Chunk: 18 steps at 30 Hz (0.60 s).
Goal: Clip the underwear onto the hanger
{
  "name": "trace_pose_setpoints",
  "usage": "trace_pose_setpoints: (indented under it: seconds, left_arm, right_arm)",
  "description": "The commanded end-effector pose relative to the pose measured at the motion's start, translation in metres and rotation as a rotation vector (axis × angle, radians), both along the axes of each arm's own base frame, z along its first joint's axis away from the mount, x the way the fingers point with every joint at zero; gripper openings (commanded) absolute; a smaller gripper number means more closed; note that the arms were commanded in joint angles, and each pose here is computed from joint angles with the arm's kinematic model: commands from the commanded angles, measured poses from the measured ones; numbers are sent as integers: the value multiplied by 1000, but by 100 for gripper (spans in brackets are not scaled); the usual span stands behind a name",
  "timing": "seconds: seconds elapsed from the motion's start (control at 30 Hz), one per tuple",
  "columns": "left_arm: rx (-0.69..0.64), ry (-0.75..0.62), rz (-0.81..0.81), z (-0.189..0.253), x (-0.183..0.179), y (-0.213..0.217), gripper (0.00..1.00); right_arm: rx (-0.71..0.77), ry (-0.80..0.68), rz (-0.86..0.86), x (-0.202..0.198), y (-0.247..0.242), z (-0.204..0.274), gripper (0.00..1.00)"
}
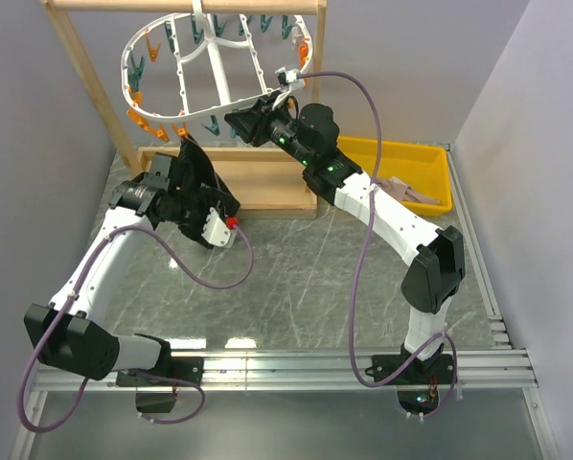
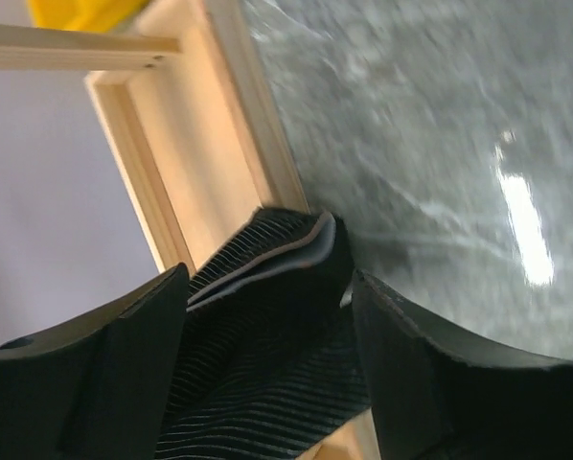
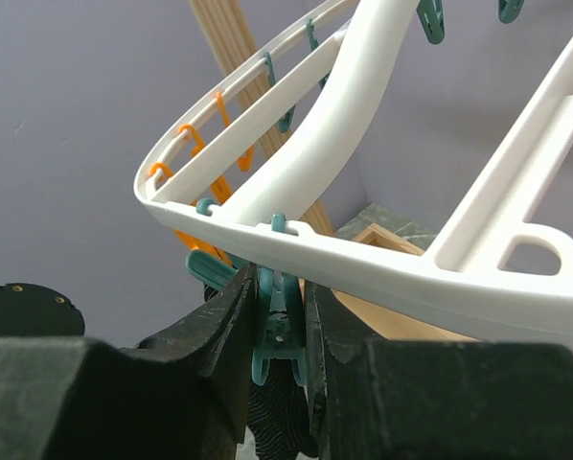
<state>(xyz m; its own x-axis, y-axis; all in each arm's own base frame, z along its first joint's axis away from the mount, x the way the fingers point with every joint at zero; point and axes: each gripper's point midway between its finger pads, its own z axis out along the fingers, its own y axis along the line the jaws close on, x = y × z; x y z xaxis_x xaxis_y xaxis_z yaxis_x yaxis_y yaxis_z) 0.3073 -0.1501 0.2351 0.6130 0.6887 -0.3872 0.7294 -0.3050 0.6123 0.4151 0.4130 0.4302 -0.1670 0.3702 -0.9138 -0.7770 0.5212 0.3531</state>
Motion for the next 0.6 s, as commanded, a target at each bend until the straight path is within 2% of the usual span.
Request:
trace_pose_setpoints:
  seconds: [0.0, 0.13, 0.23, 0.57]
  left_arm:
    - [159, -72, -115, 4, -5, 11, 76]
    - [282, -91, -173, -7, 0, 19, 76]
    - [320, -134, -194, -5, 11, 15, 76]
    - [505, -95, -246, -18, 26, 2, 79]
  right_arm:
    - [54, -49, 5, -6, -6, 33, 0]
    - [52, -48, 9, -6, -6, 33, 0]
    - [49, -46, 12, -7, -6, 32, 0]
    - [32, -31, 15, -4, -3, 24, 0]
